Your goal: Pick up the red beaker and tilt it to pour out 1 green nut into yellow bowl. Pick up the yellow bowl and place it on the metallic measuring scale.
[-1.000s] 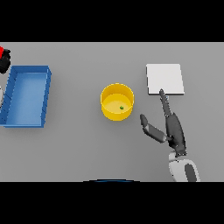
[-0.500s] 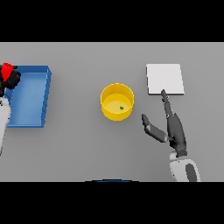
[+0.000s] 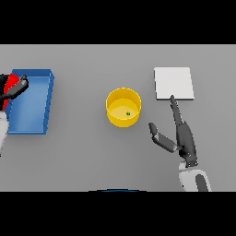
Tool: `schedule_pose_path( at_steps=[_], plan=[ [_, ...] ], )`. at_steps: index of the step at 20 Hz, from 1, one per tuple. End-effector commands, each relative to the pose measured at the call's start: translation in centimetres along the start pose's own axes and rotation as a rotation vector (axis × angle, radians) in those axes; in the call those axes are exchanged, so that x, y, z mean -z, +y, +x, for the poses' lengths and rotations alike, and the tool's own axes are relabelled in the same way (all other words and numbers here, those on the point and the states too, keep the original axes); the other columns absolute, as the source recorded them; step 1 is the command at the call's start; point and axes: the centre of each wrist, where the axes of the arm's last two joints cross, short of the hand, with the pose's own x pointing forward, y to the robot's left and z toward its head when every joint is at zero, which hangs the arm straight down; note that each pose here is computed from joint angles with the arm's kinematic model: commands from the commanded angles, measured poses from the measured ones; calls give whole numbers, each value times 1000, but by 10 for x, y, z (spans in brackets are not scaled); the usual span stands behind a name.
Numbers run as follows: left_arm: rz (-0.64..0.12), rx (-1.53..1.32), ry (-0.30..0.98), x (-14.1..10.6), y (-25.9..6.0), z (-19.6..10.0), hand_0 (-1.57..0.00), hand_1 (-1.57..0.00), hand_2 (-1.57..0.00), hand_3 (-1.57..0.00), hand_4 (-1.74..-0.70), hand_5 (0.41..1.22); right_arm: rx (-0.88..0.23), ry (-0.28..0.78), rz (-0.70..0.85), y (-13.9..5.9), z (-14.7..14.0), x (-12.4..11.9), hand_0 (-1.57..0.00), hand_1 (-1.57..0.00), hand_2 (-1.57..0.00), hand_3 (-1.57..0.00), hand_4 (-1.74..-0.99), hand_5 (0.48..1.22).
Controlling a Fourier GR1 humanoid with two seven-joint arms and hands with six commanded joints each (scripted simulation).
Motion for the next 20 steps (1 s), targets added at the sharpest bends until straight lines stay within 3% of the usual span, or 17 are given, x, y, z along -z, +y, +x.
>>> schedule_pose_path(
  at_steps=[1,5,8,10,13,17,20],
  plan=[
    [-6,31,-12,1,-2,2,-494,-407,-417,-393,-857,657,-2,0,4,0,1,-2,1,1,1,1,-1009,639],
    [-29,45,-32,5,-4,2,-202,-166,-170,-160,-802,652,1,10,12,-1,4,4,1,1,1,1,-1015,642],
    [-13,39,-53,8,-6,-3,-103,-85,-87,-82,-782,651,-56,50,34,-1,6,7,1,1,1,1,-1020,640],
    [5,43,-81,6,-4,1,-65,-54,-55,-52,-763,657,-98,20,135,-5,10,19,1,1,1,1,-1005,669],
    [-8,29,-88,6,-7,6,-33,-27,-28,-26,-746,662,-330,-12,320,-21,17,41,1,1,1,1,-1071,678],
    [-4,40,-106,3,-8,5,-13,-10,-11,-10,-733,677,-580,-90,515,-17,34,73,1,1,1,1,-1174,674],
    [-7,30,-103,3,-7,5,-6,-5,-5,-5,-737,689,-721,-153,644,-11,41,91,1,1,1,1,-1207,674]
  ],
)
